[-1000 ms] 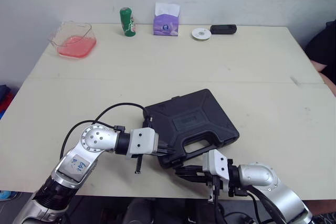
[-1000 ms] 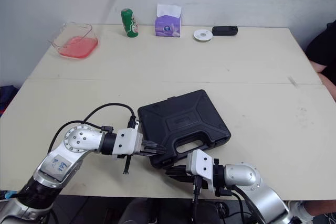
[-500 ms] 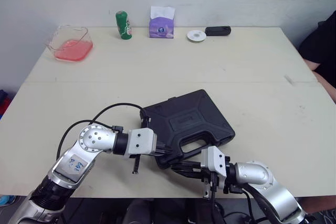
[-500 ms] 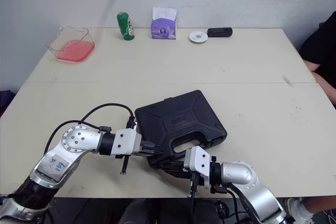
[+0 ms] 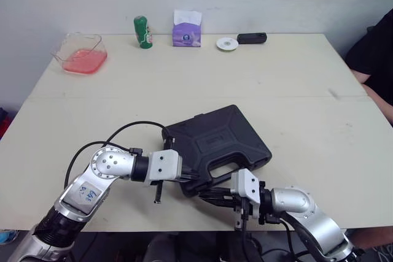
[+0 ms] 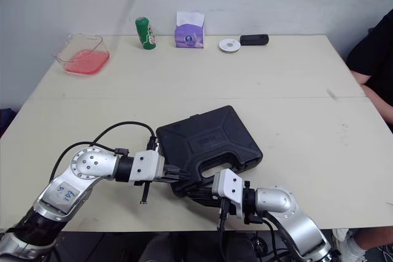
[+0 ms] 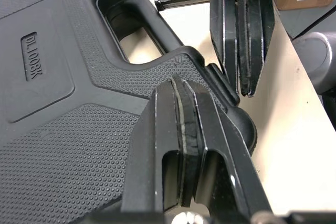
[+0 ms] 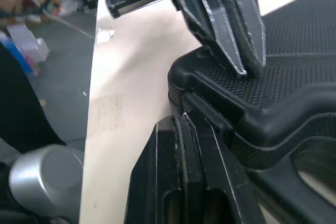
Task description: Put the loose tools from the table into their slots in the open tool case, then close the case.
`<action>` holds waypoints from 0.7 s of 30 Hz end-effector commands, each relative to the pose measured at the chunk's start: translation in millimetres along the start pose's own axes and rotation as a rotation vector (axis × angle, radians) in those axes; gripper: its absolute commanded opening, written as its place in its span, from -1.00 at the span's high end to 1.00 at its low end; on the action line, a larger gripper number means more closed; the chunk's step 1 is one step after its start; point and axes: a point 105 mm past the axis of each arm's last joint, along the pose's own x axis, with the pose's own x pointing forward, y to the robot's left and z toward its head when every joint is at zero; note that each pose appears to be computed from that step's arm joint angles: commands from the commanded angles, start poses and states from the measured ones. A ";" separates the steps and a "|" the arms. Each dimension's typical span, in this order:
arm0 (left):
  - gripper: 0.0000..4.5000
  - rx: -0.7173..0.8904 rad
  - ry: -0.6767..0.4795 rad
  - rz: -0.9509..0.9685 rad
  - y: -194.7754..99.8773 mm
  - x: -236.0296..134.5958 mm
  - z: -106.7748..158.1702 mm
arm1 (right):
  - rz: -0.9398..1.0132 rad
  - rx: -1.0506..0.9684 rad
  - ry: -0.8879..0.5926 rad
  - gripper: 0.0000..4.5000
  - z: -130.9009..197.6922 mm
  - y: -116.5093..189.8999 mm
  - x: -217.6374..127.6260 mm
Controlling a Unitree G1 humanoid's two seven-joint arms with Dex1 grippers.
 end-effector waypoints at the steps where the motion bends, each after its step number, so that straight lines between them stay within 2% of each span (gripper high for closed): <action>1: 1.00 -0.221 0.180 -0.089 -30.6 3.4 -56.2 | -0.109 -0.038 -0.032 0.99 14.4 -22.3 -9.9; 5: 1.00 -0.219 0.180 -0.071 -27.6 1.9 -58.1 | -0.054 -0.018 -0.047 0.99 17.8 -13.3 -9.6; 11: 1.00 -0.171 0.047 0.015 -10.5 0.6 -40.7 | -0.014 -0.027 -0.038 0.99 22.9 -6.3 -24.6; 15: 1.00 -0.095 -0.178 0.198 16.6 -30.0 -6.6 | -0.033 -0.086 0.055 0.99 26.0 -11.3 -69.7; 21: 1.00 -0.109 -0.198 0.393 29.4 -76.6 -5.8 | -0.161 -0.162 0.185 0.99 35.7 -33.3 -128.6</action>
